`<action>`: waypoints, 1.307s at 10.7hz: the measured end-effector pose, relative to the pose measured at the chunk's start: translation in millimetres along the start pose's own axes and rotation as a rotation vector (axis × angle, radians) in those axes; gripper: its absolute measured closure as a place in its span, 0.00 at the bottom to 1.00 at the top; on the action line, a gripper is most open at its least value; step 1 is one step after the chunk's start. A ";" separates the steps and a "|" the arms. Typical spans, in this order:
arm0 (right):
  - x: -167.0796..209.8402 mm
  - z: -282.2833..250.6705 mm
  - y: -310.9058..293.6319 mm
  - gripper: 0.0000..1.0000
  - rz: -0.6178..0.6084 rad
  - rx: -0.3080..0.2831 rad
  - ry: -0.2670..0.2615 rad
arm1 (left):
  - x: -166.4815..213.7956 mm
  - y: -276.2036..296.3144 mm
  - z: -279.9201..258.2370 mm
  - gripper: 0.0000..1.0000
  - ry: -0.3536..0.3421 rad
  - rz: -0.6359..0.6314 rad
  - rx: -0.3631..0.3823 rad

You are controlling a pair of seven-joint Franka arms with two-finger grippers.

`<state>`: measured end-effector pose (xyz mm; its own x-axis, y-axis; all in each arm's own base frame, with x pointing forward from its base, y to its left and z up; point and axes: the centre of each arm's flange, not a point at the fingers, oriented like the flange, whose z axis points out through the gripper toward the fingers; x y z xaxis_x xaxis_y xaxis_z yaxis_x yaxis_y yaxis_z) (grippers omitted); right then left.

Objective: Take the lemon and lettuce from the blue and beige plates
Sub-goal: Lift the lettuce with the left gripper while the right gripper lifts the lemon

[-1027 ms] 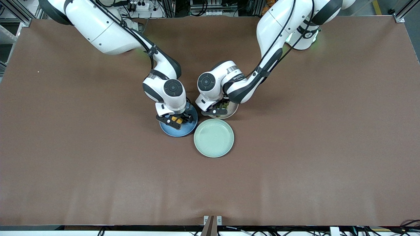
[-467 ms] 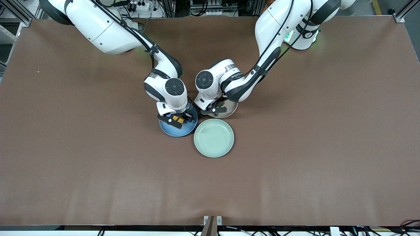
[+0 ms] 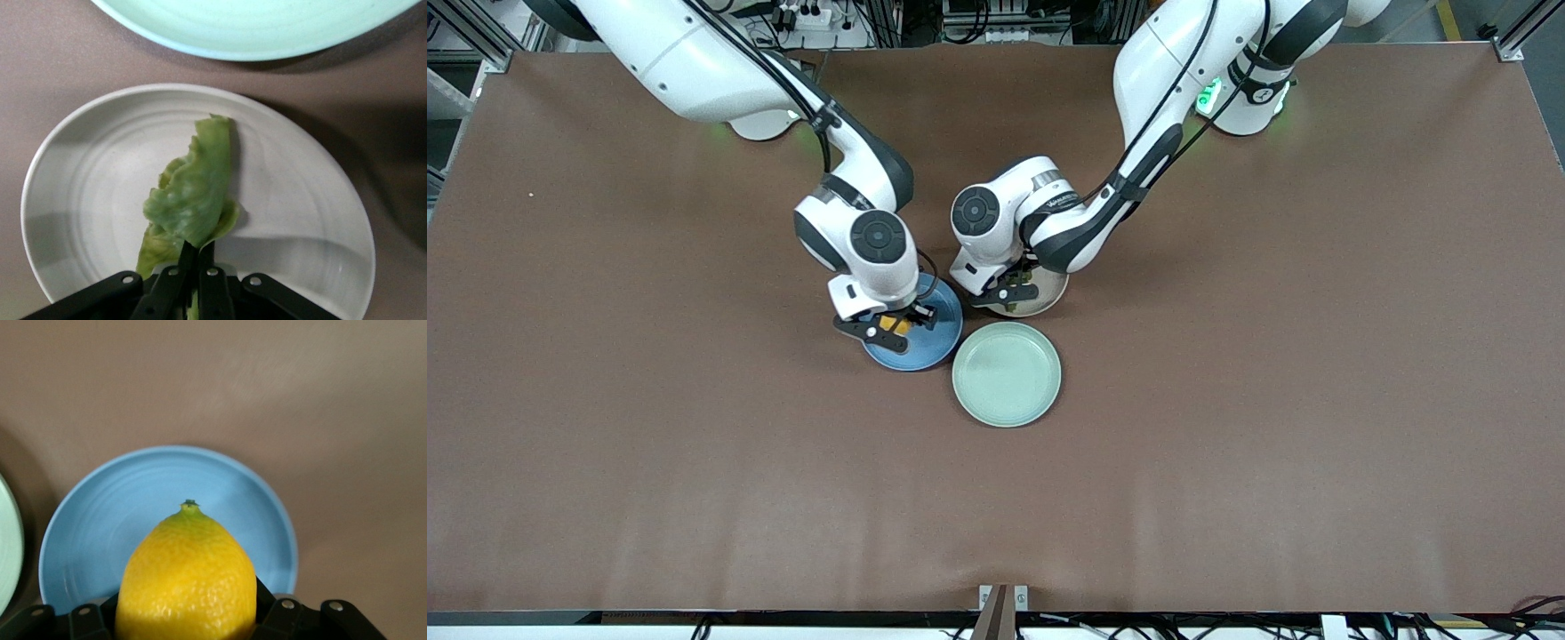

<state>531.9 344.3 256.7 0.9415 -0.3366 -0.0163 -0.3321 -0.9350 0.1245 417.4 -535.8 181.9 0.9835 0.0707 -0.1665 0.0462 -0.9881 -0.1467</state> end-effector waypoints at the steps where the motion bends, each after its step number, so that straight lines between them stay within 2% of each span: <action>1: 13.0 -10.7 13.2 0.42 -0.014 0.004 -0.005 | 2.4 0.5 -6.2 0.96 0.008 -0.003 -0.009; 5: 67.6 -15.3 97.0 0.42 -0.102 -0.007 -0.047 | 13.6 -5.7 -51.7 0.96 0.060 -0.023 -0.057; 8: 93.6 -26.8 158.7 0.42 -0.202 -0.040 -0.062 | 34.0 -25.0 -81.9 0.96 0.092 -0.064 -0.086; 12: 130.5 -23.6 252.3 0.42 -0.335 -0.030 -0.099 | 97.0 -88.6 -118.1 0.96 0.129 -0.167 -0.122; 14: 141.8 -18.4 293.7 0.42 -0.395 -0.014 -0.117 | 133.1 -132.8 -132.3 0.96 0.147 -0.158 -0.131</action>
<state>568.9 24.0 309.2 0.9833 0.0370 -0.1780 0.0554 -0.9935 0.0997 565.3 -413.3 308.2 0.9767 0.2145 -0.0065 0.2142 -0.9763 -0.0303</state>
